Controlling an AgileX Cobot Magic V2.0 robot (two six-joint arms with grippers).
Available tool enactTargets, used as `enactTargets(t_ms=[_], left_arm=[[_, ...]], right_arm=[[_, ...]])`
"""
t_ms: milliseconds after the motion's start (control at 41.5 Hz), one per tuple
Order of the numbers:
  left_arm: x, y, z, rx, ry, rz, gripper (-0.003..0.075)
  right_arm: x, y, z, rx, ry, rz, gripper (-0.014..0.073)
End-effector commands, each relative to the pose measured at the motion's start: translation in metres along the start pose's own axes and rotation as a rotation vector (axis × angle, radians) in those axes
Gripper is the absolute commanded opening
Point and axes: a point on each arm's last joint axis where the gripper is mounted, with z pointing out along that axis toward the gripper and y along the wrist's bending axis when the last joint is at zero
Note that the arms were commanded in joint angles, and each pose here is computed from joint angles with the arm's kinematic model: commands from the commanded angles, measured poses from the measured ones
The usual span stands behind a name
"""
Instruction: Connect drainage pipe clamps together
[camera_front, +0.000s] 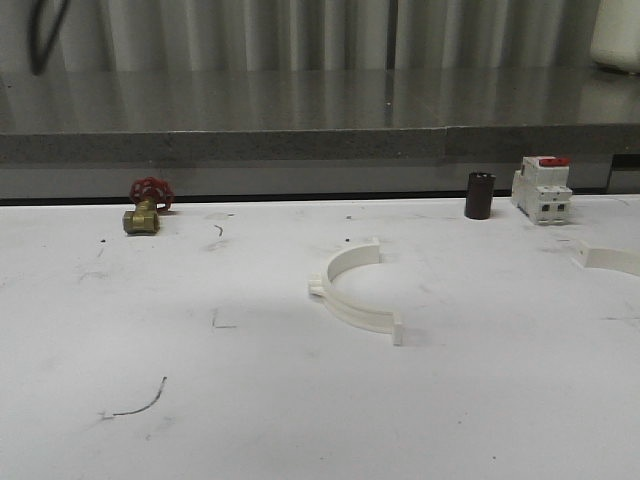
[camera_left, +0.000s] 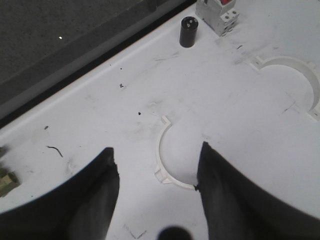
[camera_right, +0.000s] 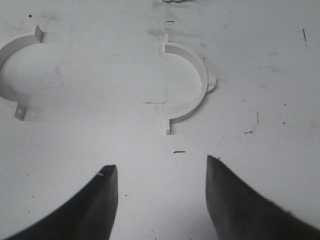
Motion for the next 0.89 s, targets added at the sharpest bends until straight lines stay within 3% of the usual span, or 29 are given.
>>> enactTargets(t_ms=[0,433,674,867], left_arm=[[0.003,0.001,-0.057,0.0,-0.184,0.022,0.0357],[0.131,0.002,-0.139,-0.002,-0.315,0.024,0.0357],[0.202,0.001,-0.145,0.006,-0.299,0.018,0.0357],[0.226,0.001,-0.152,0.005,-0.331,0.017,0.0357]], right_arm=[[-0.013,0.0,-0.006,0.001,-0.092,-0.002,0.0428],[-0.013,0.0,-0.006,0.001,-0.092,-0.002,0.0428],[-0.013,0.0,-0.006,0.001,-0.092,-0.002,0.0428],[-0.013,0.0,-0.006,0.001,-0.092,-0.002,0.0428]])
